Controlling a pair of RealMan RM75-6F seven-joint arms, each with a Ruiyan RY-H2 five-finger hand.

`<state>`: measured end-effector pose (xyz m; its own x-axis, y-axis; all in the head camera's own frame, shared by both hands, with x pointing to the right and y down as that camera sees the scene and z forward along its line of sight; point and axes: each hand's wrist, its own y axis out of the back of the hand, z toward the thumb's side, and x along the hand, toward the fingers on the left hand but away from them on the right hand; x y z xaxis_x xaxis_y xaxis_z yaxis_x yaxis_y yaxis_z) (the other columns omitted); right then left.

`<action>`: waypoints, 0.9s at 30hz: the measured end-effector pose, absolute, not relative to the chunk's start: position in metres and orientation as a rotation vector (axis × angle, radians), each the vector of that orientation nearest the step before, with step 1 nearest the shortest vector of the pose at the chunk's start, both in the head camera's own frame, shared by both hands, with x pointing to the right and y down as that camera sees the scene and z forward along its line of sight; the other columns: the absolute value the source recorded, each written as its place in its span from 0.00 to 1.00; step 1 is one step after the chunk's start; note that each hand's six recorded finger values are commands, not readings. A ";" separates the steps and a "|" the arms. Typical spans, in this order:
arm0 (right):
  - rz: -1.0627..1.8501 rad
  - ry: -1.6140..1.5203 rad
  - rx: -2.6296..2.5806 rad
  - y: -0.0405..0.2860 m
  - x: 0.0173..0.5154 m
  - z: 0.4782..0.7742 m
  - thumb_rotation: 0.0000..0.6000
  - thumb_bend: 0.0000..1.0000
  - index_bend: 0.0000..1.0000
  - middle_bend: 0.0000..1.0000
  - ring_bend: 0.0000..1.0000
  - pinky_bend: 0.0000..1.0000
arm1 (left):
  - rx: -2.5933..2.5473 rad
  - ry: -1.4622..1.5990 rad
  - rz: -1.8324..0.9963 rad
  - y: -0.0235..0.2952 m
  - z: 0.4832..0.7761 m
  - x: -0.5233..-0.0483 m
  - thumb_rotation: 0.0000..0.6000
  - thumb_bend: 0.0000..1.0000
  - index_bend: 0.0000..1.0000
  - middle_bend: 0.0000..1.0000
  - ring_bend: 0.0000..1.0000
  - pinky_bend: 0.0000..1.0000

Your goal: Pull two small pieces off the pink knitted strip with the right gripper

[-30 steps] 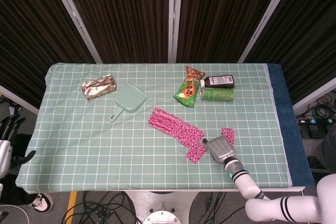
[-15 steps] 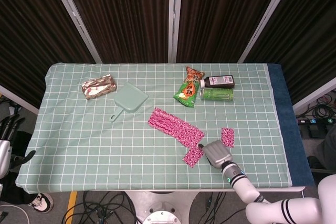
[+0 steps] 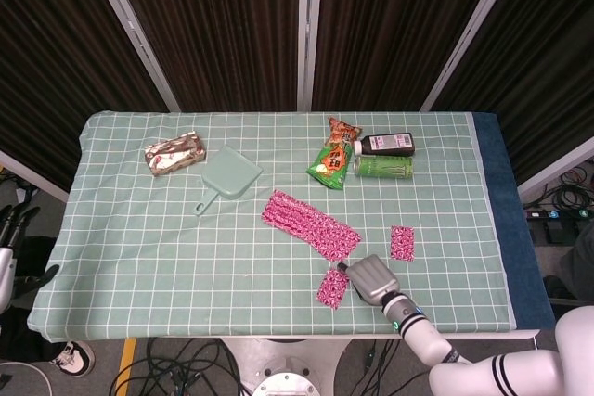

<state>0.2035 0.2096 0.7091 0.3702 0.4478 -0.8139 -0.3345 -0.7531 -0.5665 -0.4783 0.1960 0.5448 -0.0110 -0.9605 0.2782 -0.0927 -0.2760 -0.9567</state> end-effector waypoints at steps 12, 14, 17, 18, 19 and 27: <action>1.438 -0.078 -1.964 0.215 0.199 0.706 1.00 1.00 0.22 0.90 0.89 0.80 | -1.470 1.151 -1.387 0.196 0.543 -0.480 1.00 0.14 0.11 0.07 0.04 0.23; 1.431 -0.093 -1.961 0.212 0.199 0.704 1.00 1.00 0.22 0.90 0.89 0.80 | -1.472 1.152 -1.387 0.196 0.543 -0.480 1.00 0.14 0.11 0.07 0.04 0.23; 1.414 -0.135 -1.950 0.205 0.199 0.699 1.00 1.00 0.22 0.90 0.89 0.80 | -1.473 1.155 -1.387 0.196 0.543 -0.480 1.00 0.14 0.11 0.07 0.04 0.23; 1.405 -0.158 -1.943 0.200 0.200 0.696 1.00 1.00 0.22 0.90 0.89 0.80 | -1.473 1.154 -1.387 0.196 0.543 -0.479 1.00 0.14 0.11 0.07 0.04 0.23; 1.397 -0.179 -1.936 0.197 0.201 0.693 1.00 1.00 0.22 0.90 0.89 0.80 | -1.474 1.154 -1.387 0.196 0.543 -0.479 1.00 0.14 0.11 0.07 0.04 0.23; 1.235 -0.441 -1.770 0.157 0.222 0.652 1.00 0.64 0.24 0.72 0.68 0.70 | -1.485 1.144 -1.389 0.196 0.548 -0.475 1.00 0.14 0.11 0.07 0.04 0.23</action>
<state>0.2215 0.1571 0.6524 0.4359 0.7084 -0.5552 -0.1967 -0.5270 -0.8268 -0.4753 0.1960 0.5481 -0.0058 -0.9582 0.2860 -0.0973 -0.2841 -0.9538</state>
